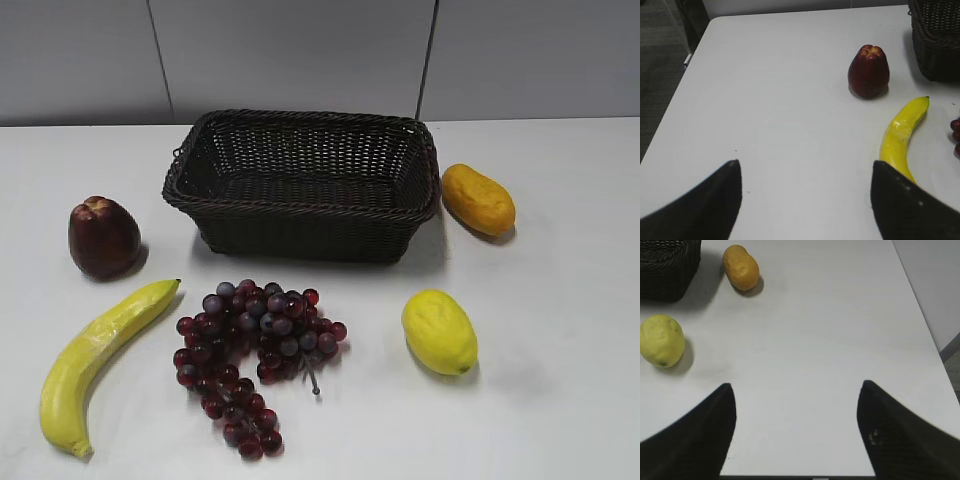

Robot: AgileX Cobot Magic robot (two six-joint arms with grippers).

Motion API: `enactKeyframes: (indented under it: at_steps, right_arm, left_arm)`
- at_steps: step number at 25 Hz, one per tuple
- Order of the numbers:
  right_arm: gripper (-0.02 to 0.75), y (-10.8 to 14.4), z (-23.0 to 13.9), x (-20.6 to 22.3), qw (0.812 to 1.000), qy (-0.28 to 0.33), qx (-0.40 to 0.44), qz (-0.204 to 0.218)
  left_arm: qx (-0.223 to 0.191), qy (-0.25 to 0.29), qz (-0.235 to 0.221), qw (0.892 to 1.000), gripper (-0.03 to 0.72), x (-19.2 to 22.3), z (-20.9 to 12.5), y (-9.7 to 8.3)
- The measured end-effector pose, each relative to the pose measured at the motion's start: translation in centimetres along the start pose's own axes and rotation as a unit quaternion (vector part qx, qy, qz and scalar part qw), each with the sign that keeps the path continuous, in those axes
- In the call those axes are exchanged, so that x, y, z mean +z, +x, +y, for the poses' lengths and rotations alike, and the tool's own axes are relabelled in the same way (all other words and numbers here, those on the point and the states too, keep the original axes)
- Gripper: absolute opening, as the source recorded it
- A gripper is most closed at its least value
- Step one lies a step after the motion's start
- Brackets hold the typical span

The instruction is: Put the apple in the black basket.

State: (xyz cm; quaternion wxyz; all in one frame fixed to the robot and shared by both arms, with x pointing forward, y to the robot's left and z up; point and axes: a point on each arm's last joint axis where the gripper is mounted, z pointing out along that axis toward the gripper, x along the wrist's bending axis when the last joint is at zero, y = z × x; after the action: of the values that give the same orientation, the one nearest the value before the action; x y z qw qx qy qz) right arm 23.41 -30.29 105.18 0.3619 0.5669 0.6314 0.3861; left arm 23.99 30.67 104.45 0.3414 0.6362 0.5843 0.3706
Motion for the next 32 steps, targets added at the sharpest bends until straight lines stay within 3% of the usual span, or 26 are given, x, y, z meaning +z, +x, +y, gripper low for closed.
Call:
enactKeyframes:
  at_steps: [10,15,24,32]
  right_arm:
    - [0.573,0.0,0.0,0.0,1.0,0.0,0.0,0.0]
    - [0.573,0.0,0.0,0.0,1.0,0.0,0.0,0.0]
    - [0.573,0.0,0.0,0.0,1.0,0.0,0.0,0.0]
    - [0.573,0.0,0.0,0.0,1.0,0.0,0.0,0.0]
  left_arm:
    - [0.0,0.0,0.0,1.0,0.59,0.0,0.0,0.0]
    - [-0.005,0.037,-0.013,0.999,0.59,0.2,1.0,-0.2]
    - [0.006,0.049,-0.006,0.999,0.59,1.0,9.0,0.3]
    - [0.05,0.058,-0.011,0.997,0.571,4.5,16.7,0.5]
